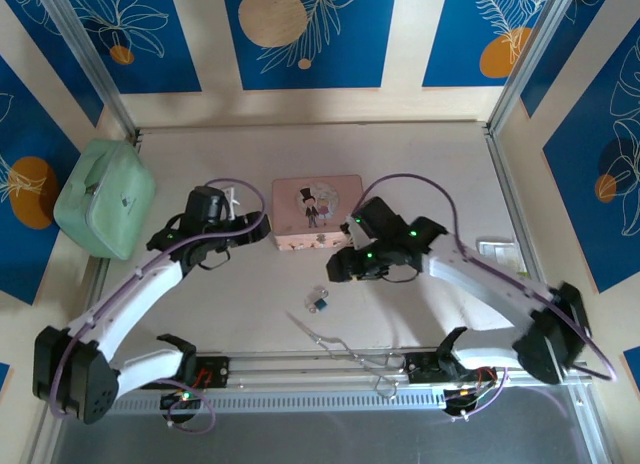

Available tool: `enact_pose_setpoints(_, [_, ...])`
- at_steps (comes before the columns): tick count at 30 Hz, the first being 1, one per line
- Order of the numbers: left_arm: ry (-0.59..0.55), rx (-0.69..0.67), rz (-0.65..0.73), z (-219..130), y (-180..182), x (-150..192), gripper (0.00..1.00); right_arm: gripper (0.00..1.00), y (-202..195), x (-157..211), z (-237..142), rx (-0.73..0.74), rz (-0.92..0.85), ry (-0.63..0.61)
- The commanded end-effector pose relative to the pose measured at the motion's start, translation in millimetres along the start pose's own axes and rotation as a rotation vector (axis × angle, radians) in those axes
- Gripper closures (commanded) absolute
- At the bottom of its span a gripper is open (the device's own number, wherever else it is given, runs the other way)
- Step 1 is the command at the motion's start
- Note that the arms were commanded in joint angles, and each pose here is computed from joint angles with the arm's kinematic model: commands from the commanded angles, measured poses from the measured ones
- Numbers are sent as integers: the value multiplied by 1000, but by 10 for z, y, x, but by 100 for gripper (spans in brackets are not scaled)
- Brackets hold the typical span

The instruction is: Unlock the padlock with the key

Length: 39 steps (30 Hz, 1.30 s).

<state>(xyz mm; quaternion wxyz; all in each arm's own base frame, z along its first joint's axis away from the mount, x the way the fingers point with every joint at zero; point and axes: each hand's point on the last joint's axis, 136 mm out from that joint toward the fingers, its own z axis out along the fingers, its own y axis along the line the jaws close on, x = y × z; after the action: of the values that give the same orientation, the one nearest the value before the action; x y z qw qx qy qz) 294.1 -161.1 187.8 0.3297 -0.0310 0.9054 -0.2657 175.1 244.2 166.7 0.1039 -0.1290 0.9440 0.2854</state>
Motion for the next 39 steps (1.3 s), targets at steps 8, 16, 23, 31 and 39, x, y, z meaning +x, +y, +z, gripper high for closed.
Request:
enact_pose_setpoints(8, [-462,-622,269,-900,921,-620,13,15,-953,-500,-808,250,159,-790])
enact_pose_setpoints(16, [-723,-682,361,-792,1185,-581,0,1,-1756,-819,-929,565,12,-1076])
enact_pose_setpoints(23, [-660,-811,371,-318,1667,-815,0,1,-2664,-1161,-964,1031,137,-863])
enact_pose_setpoints(31, [-527,-581,380,405,1968,-672,0,1,-2827,-1588,-615,894,-23,-917])
enact_pose_setpoints(39, [-529,-410,410,539,1879,-575,0,1,-2751,-1505,-400,448,-129,-990])
